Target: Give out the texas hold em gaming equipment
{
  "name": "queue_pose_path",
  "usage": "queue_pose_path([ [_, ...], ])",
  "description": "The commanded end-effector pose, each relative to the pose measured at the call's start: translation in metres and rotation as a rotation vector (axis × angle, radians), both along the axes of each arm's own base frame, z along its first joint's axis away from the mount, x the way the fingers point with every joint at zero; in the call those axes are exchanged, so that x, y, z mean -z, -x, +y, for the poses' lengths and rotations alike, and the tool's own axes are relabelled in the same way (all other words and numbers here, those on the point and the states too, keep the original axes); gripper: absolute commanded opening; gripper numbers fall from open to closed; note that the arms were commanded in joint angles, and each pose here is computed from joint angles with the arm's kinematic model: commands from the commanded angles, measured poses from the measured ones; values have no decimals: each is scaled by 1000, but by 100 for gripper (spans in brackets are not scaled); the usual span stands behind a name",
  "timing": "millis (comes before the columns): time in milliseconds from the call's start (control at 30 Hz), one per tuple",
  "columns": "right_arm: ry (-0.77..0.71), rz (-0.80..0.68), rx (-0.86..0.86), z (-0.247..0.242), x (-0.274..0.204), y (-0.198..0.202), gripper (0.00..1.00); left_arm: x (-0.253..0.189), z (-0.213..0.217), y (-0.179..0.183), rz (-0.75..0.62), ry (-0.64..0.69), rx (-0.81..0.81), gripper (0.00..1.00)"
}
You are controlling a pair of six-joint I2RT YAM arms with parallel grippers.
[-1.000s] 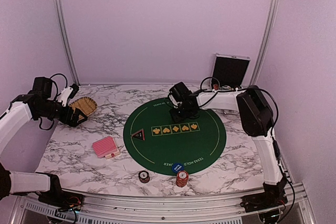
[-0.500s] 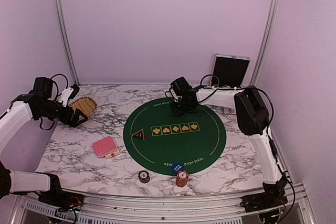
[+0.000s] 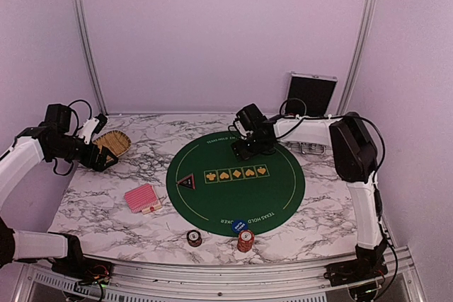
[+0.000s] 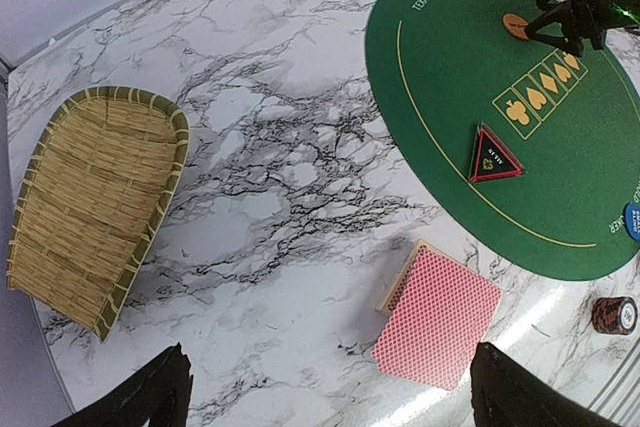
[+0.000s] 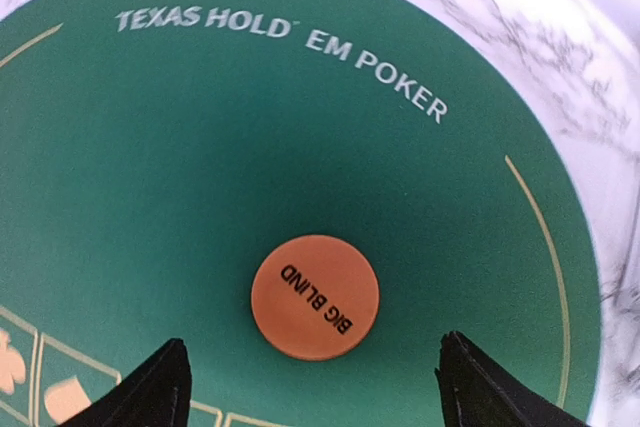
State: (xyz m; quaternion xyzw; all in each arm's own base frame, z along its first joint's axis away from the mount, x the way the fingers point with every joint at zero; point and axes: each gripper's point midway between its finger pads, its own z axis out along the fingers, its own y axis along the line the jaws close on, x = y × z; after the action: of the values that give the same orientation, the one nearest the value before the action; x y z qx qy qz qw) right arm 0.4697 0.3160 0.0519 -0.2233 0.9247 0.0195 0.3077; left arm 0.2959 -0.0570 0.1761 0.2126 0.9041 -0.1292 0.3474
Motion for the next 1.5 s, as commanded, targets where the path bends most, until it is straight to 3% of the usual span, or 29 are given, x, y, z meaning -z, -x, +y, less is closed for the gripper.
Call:
queue_pose_path([
  [0,-56,-56,-57,16,-45,20,87,-10,2,1,-3,-7,1,99],
  [267,-96,15,-190,41,-57,98,97,-11,1,3,3,-6,5,99],
  [533,-84,164,-336,50,-31,183,99,-15,0,5,0,-5,15,99],
  [667,-69,240,-400,52,-13,213,95,-14,-1,6,2,-2,18,99],
  [1067,-1,298,-493,56,3,240,83,-17,0,6,-4,-2,12,99],
  [1467,77,325,-526,46,12,258,80,-15,0,5,4,-3,16,99],
])
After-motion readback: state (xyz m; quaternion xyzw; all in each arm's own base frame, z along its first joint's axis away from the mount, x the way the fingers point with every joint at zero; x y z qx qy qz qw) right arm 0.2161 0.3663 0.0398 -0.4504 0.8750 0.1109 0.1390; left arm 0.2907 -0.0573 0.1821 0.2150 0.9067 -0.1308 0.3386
